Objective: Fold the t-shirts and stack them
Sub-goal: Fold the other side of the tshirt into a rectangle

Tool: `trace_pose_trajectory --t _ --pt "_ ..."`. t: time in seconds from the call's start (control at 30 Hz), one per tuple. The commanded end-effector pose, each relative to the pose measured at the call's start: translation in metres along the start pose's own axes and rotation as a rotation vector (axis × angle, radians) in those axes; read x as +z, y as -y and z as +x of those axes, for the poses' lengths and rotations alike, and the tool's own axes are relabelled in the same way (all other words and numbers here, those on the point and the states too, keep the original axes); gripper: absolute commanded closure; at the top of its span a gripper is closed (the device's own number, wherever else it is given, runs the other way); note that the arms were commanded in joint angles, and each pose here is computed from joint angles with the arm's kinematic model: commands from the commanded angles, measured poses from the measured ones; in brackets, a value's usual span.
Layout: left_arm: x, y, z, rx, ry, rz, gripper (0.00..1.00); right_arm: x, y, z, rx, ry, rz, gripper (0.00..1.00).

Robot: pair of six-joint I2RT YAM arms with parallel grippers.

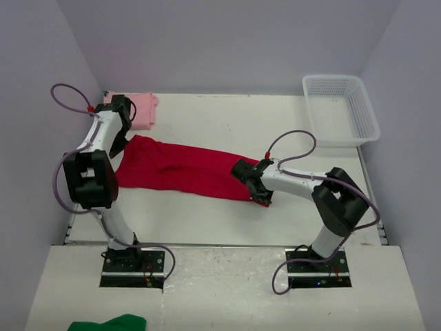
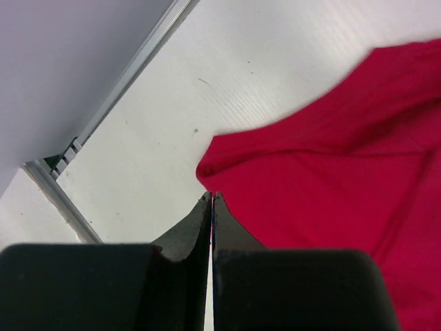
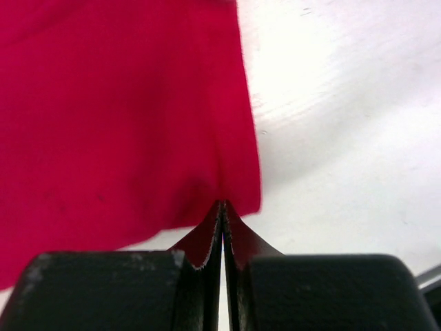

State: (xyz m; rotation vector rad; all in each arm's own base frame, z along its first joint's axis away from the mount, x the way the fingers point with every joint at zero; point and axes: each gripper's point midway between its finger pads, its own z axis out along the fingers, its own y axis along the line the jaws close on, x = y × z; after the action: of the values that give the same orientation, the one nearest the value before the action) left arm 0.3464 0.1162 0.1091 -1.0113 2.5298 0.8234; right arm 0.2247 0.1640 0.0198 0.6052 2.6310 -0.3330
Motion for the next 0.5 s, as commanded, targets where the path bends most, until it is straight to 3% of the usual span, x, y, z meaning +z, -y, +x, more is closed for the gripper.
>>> trace_pose_trajectory --t 0.0,0.17,0.37,0.47 --pt "-0.044 0.001 -0.009 -0.045 0.106 0.115 1.00 -0.035 0.018 -0.029 0.007 0.155 0.006 1.00" --pt "-0.080 0.008 0.001 0.016 0.175 0.284 1.00 -0.078 0.016 -0.045 -0.025 0.217 -0.115 1.00" --pt "-0.132 0.059 0.053 0.160 0.107 0.824 1.00 -0.114 -0.015 -0.035 -0.167 0.271 -0.393 1.00" --pt "-0.156 0.067 0.072 0.148 0.139 0.995 1.00 -0.122 -0.032 -0.043 -0.275 0.315 -0.455 1.00"
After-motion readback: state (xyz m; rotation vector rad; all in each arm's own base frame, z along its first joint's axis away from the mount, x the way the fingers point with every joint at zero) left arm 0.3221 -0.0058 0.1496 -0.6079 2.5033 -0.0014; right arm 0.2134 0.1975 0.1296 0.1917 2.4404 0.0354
